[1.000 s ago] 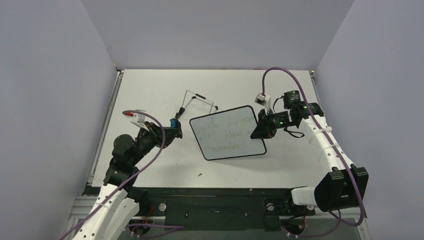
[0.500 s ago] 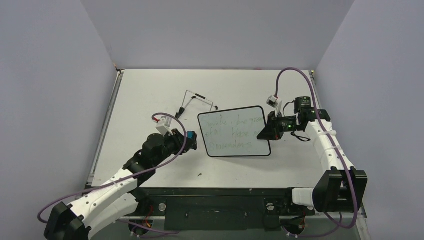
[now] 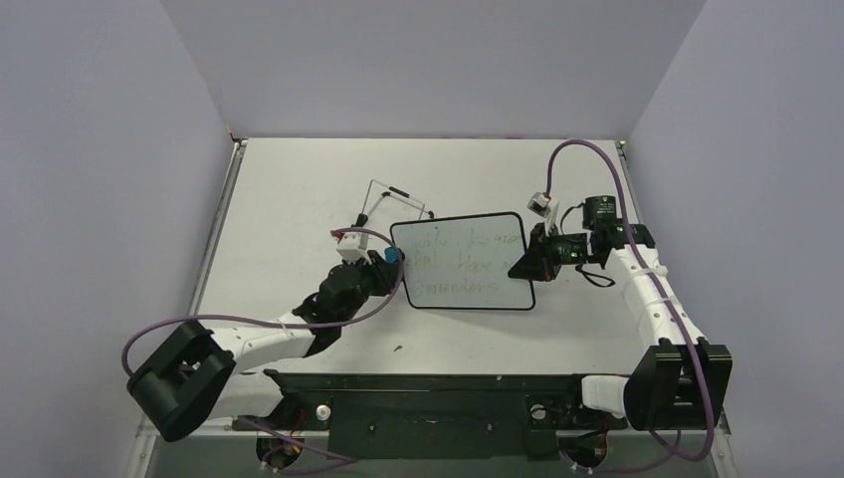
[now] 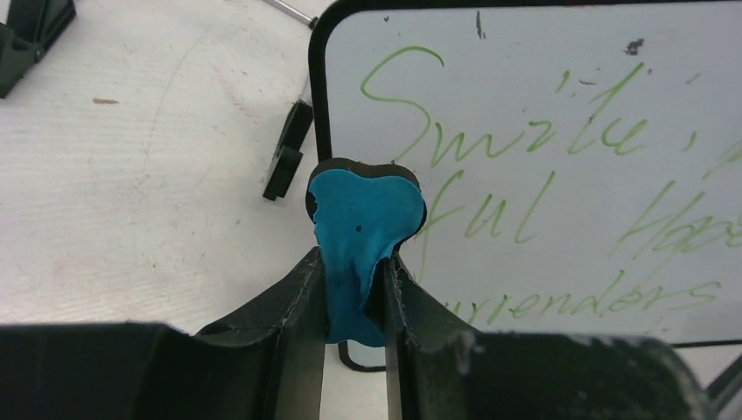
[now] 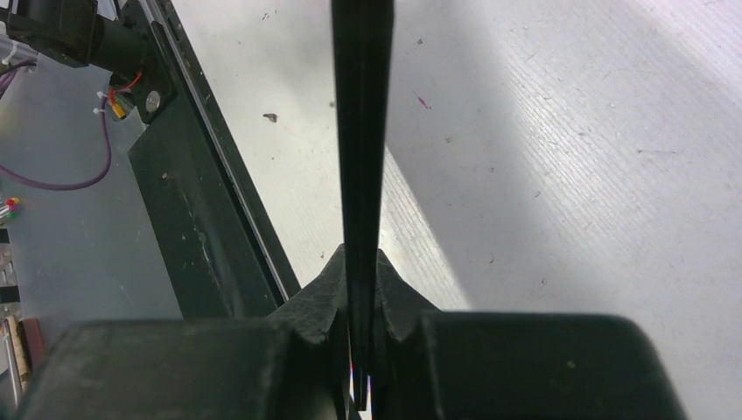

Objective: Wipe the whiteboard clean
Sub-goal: Erase the whiteboard at the whiteboard stand.

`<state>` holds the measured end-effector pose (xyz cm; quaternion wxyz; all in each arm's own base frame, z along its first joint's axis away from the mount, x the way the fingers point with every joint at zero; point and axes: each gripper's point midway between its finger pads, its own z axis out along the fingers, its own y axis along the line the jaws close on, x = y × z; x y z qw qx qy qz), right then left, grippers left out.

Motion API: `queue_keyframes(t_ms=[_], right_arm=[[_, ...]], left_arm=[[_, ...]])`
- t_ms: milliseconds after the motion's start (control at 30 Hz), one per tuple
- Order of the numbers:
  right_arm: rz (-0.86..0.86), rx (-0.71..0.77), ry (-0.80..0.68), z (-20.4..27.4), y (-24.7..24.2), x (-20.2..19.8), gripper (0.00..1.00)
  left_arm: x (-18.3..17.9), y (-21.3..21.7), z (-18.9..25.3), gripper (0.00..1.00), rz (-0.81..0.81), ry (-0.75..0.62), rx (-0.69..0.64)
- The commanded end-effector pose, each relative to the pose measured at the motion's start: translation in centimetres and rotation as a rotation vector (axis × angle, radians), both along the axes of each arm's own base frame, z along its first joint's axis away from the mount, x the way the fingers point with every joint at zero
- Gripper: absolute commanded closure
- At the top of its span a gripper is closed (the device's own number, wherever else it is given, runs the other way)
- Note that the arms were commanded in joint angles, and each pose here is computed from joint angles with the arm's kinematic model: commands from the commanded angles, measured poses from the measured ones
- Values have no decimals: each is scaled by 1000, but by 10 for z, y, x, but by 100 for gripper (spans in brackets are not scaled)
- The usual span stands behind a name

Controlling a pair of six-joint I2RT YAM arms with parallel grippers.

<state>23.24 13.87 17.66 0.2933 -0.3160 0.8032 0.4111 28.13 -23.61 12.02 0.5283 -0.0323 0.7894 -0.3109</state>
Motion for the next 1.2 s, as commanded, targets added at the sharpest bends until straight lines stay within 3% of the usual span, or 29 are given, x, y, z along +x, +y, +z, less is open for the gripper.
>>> queue_keyframes(t_ms=[0, 567, 867, 1000, 1167], right_arm=[[7, -96, -113, -8, -8, 12, 100], [17, -84, -103, -9, -6, 10, 100], [20, -84, -103, -9, -6, 9, 100], [22, -85, -103, -9, -5, 9, 100], [23, -87, -103, -10, -6, 9, 100]], left_arm=[[34, -8, 49, 100, 72, -183, -32], [81, -16, 56, 100, 116, -207, 83], [76, -16, 37, 100, 56, -179, 225], [71, -19, 34, 100, 27, -211, 378], [62, -17, 22, 100, -6, -223, 402]])
